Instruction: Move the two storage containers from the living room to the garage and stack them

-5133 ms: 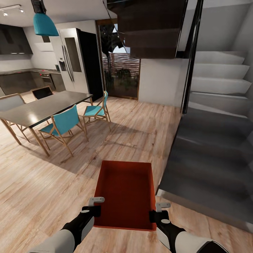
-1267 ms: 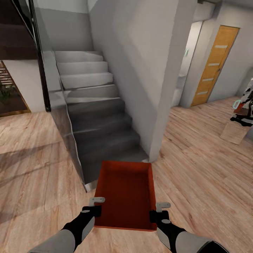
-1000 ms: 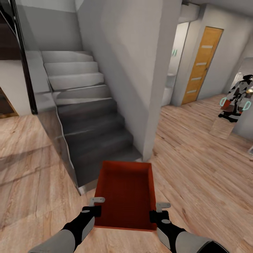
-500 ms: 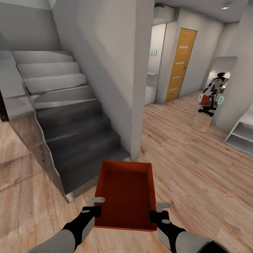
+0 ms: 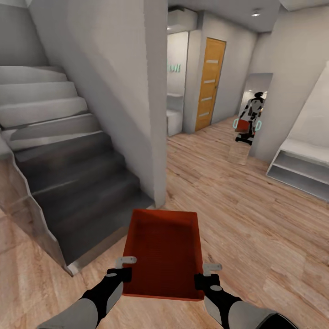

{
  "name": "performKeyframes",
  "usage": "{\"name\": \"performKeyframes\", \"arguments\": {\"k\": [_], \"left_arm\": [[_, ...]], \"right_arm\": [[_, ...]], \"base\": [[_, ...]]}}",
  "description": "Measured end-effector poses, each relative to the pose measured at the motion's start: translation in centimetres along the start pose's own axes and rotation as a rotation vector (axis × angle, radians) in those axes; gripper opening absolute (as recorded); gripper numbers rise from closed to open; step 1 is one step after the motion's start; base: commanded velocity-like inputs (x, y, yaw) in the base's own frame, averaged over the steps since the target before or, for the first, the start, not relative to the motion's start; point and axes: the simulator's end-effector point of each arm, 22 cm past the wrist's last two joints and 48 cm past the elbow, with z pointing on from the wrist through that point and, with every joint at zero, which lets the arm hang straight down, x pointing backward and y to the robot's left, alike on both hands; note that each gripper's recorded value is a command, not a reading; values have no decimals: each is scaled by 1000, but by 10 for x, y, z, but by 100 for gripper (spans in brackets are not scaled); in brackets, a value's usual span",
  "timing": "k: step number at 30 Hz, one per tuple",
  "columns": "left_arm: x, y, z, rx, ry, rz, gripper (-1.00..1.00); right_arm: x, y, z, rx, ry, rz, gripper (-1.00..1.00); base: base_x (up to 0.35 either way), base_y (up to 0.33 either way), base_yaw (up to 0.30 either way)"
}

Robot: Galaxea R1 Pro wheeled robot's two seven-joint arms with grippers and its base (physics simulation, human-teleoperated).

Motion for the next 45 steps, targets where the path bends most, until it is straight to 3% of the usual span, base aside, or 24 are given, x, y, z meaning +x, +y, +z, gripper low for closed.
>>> {"name": "performKeyframes", "arguments": {"k": [45], "left_arm": [[1,0,0,0,1,1,-100]], "right_arm": [[1,0,0,0,1,1,-100]], "base": [[7,0,-267]]}}
